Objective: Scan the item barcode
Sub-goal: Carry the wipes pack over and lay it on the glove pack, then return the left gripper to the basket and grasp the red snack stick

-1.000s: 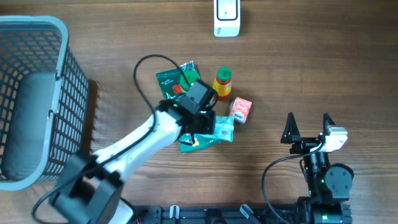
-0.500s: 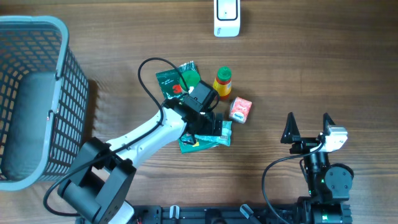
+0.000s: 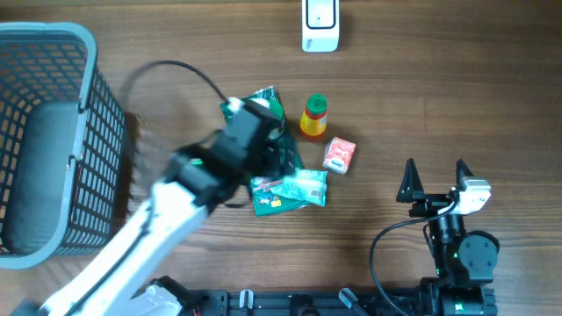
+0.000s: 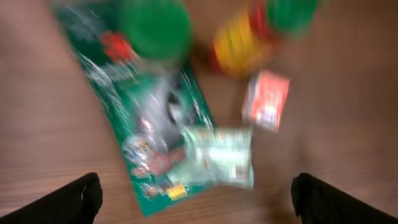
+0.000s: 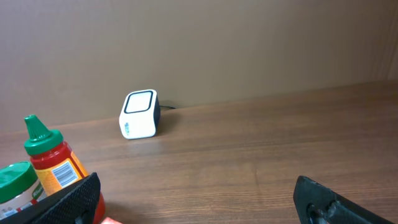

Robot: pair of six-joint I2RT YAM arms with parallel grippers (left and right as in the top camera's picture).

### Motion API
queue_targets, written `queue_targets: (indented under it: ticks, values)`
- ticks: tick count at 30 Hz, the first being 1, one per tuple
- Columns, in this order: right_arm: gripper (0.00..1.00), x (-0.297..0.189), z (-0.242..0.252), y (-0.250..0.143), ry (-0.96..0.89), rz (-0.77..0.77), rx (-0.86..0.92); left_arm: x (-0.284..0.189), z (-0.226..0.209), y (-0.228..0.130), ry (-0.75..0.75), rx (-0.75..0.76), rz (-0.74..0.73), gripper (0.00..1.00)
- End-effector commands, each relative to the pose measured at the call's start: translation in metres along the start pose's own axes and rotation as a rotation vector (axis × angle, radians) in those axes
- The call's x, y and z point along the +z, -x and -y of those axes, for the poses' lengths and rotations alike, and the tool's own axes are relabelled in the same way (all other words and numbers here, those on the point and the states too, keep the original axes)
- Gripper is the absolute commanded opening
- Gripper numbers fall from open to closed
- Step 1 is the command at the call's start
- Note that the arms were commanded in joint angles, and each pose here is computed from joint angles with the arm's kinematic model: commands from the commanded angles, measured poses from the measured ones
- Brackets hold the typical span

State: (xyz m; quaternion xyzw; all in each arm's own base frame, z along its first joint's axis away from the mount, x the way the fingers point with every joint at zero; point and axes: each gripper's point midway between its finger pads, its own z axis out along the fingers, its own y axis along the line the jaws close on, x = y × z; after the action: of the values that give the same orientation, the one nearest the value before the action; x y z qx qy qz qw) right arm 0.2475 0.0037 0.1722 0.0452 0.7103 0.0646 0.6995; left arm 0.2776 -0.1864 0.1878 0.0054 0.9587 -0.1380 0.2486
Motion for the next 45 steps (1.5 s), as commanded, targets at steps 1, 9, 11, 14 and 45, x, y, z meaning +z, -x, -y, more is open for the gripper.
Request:
queue_targets:
  ticks: [1,9,11,14,45]
  values:
    - [1.0,0.0,-0.002,0.0,0.01,0.002,-0.014,-0.091,-0.055,0.087,0.128,-0.123,0.329,1.0]
    - [1.0,0.0,-0.002,0.0,0.01,0.002,-0.014,-0.218,-0.193,0.161,0.295,-0.525,0.687,1.0]
    - [1.0,0.0,-0.002,0.0,0.01,0.002,-0.014,-0.228,-0.226,0.154,0.362,-0.621,0.707,1.0]
    - [1.0,0.0,-0.002,0.0,0.01,0.002,-0.014,-0.233,-0.273,0.133,0.447,-0.797,0.69,1.0]
    - [1.0,0.0,-0.002,0.0,0.01,0.002,-0.014,-0.014,-0.385,-0.069,0.625,-1.552,0.055,1.0]
